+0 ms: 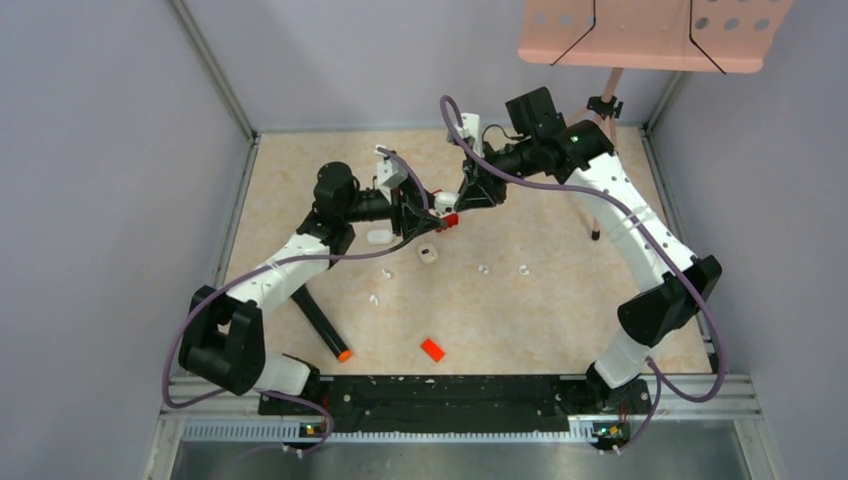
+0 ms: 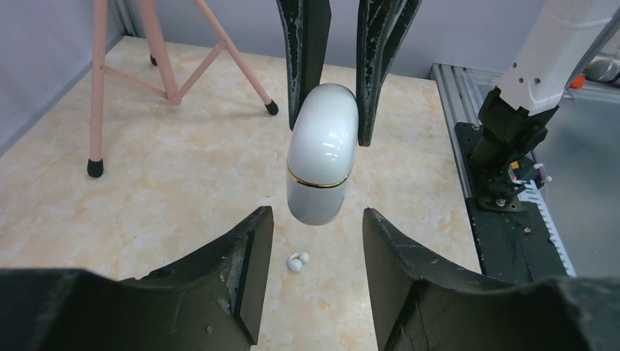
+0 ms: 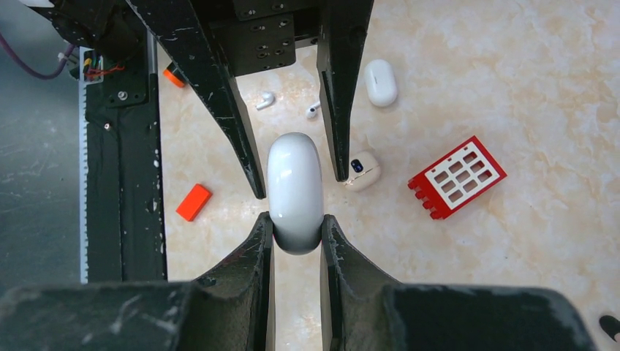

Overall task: Insert the wireless bluetooth earbuds into the charging case
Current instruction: Open the charging case.

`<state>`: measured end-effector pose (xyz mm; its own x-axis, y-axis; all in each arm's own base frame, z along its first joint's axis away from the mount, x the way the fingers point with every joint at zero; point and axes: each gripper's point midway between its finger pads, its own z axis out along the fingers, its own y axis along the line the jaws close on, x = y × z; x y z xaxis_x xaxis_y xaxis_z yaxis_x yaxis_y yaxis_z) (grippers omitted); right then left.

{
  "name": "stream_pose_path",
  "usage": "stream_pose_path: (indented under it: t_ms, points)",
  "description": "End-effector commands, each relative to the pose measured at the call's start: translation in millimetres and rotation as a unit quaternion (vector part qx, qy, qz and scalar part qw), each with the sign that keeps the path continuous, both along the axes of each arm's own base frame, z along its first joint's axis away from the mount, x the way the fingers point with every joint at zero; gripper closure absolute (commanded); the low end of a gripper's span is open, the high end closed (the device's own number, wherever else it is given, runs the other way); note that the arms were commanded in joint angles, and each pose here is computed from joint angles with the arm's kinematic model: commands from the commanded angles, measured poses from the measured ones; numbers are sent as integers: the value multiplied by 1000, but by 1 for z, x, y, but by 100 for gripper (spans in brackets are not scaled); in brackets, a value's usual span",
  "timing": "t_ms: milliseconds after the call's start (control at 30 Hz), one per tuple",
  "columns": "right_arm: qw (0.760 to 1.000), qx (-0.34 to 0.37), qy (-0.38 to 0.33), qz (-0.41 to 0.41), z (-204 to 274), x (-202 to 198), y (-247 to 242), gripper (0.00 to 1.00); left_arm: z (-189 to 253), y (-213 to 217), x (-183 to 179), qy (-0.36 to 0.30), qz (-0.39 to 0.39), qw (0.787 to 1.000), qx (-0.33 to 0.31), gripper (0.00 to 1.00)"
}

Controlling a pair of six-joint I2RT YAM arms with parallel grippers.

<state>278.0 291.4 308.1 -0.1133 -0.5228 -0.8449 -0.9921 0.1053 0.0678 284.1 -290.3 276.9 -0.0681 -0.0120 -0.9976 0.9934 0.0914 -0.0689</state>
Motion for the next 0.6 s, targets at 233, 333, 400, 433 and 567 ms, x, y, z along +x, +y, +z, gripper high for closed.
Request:
stream_pose_path:
  t_ms: [233, 333, 400, 433, 567]
  points:
    - [1000, -4, -16, 4, 5, 5, 4, 100, 25, -7, 5, -3, -15, 999, -31, 49]
    - [1000, -5, -16, 6, 4, 6, 7, 100, 27, -9, 6, 4, -16, 999, -34, 50]
    - [1000, -6, -14, 7, 3, 6, 8, 100, 27, -9, 7, 8, -17, 999, -36, 52]
    - [1000, -7, -13, 6, 2, 6, 9, 100, 26, -9, 7, 9, -17, 999, -36, 52]
    - [1000, -8, -14, 7, 2, 6, 10, 100, 25, -9, 7, 10, -17, 999, -35, 59]
